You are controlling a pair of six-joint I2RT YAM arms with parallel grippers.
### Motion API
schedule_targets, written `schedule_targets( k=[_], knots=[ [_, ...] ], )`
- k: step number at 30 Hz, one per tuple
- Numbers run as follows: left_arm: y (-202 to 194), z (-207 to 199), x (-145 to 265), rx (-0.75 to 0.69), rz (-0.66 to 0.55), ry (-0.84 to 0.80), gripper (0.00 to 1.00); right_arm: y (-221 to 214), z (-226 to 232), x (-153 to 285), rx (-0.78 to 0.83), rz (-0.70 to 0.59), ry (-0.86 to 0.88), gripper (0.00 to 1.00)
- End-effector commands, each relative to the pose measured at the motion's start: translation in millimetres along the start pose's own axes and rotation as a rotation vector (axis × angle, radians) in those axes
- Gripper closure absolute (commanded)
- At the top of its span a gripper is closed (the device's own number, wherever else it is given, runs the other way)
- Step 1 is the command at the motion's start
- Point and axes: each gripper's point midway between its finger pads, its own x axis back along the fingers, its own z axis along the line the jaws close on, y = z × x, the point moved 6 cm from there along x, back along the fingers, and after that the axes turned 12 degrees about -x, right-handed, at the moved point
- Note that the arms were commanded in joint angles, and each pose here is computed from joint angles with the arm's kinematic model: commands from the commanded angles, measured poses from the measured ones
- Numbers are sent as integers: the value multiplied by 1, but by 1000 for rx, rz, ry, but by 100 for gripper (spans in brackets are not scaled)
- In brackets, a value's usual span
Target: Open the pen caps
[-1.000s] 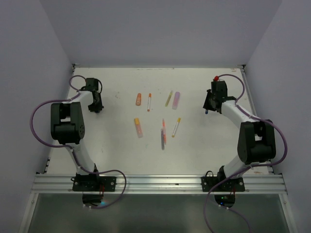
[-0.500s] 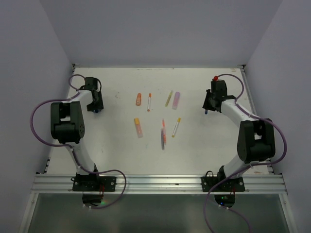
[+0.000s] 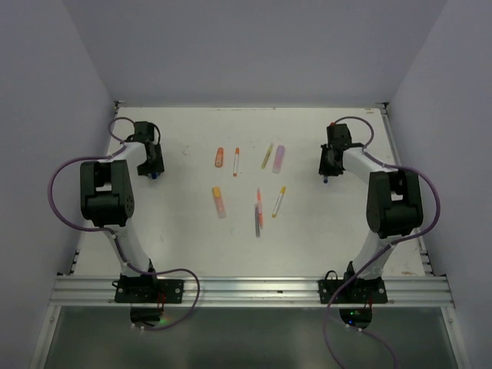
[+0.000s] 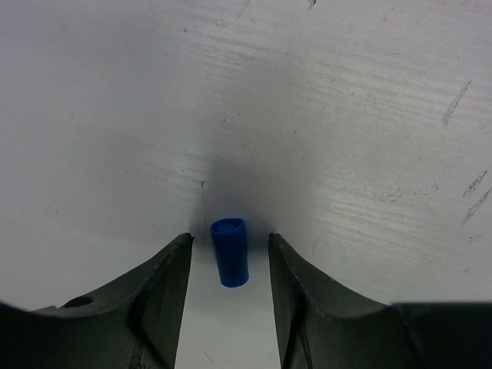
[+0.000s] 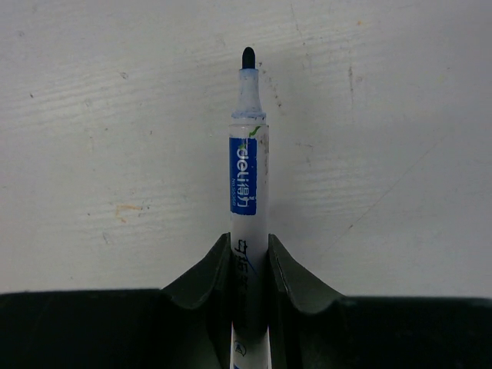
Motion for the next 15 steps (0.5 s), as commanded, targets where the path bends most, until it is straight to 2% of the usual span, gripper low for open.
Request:
schedule_targets(
  k=[1,3,4,9,10,12,14,15],
  knots=[
    [-15,-8,-9,-8,74,-59,51,7,0,-5,40,17,-13,88],
    [-13,-8,-5,0,65,-63,50,7,0,-9,49,31,-19,86],
    [-11,-8,-2,3,60,-71,42,4,-1,-14,57,49,-28,86],
    [4,-7,20,37,4,-90,32,1,-2,-21,66,64,-42,80],
    [9,-4,31,44,-23,-87,31,0,-3,-22,71,67,-47,79],
    [19,-2,45,60,-63,-82,21,-2,-6,-24,75,75,-65,78],
    [29,3,68,87,-122,-78,19,-4,-8,-26,77,80,-80,75],
    [35,5,78,97,-152,-76,13,-5,-10,-28,78,82,-89,74]
  ],
)
